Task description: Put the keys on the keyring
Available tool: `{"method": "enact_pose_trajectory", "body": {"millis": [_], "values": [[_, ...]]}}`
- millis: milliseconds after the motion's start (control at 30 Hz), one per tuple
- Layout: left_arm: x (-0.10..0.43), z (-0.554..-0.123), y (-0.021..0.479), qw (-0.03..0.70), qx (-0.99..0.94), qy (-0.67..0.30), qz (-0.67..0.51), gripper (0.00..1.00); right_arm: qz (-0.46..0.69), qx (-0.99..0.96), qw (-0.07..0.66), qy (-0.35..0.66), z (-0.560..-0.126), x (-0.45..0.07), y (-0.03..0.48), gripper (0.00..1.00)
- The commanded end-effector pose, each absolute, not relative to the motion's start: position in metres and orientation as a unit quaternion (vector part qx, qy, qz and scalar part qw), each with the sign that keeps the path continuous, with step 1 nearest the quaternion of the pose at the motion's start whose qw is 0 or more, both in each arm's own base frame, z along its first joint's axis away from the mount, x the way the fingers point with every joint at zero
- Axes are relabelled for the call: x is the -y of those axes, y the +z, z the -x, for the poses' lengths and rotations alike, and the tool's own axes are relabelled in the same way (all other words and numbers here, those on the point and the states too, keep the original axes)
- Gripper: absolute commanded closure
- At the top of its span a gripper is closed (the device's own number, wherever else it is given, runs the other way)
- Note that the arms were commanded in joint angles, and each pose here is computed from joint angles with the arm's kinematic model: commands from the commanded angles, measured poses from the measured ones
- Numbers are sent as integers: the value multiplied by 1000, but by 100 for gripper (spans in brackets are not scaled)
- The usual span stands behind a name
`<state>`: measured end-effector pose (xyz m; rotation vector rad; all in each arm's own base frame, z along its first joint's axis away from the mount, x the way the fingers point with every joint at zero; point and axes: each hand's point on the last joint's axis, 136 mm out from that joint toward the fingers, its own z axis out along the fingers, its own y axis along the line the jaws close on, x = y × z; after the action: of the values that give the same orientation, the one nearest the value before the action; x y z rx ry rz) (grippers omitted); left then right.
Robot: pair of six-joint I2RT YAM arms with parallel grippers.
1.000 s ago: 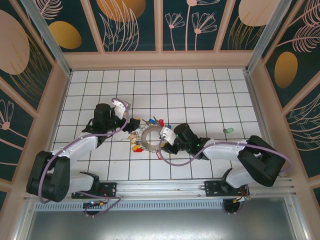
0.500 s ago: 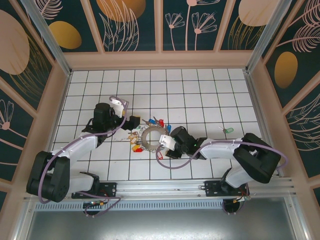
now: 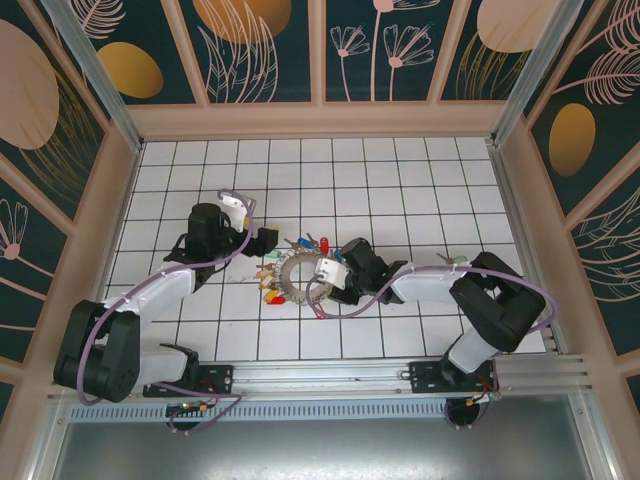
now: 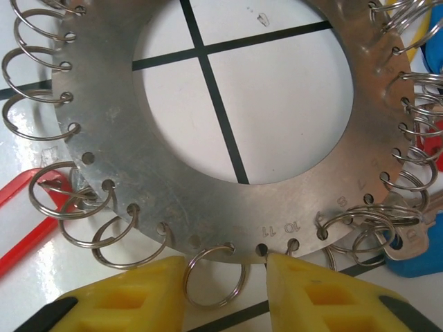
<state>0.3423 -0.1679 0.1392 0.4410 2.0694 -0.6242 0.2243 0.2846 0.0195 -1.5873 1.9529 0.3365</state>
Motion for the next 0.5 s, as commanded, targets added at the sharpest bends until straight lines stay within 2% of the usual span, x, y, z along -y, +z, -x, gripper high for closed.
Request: {"method": "enact_pose_trajectory", "body": {"millis": [0,467], "values": [[168,-348,144,451,-839,-254,-168,9,584,-759,281,68,-240,-258,4,65],[168,-348,145,452,-838,-254,-168,9,572,-761,300,68,-243,-242,20,85]]}}
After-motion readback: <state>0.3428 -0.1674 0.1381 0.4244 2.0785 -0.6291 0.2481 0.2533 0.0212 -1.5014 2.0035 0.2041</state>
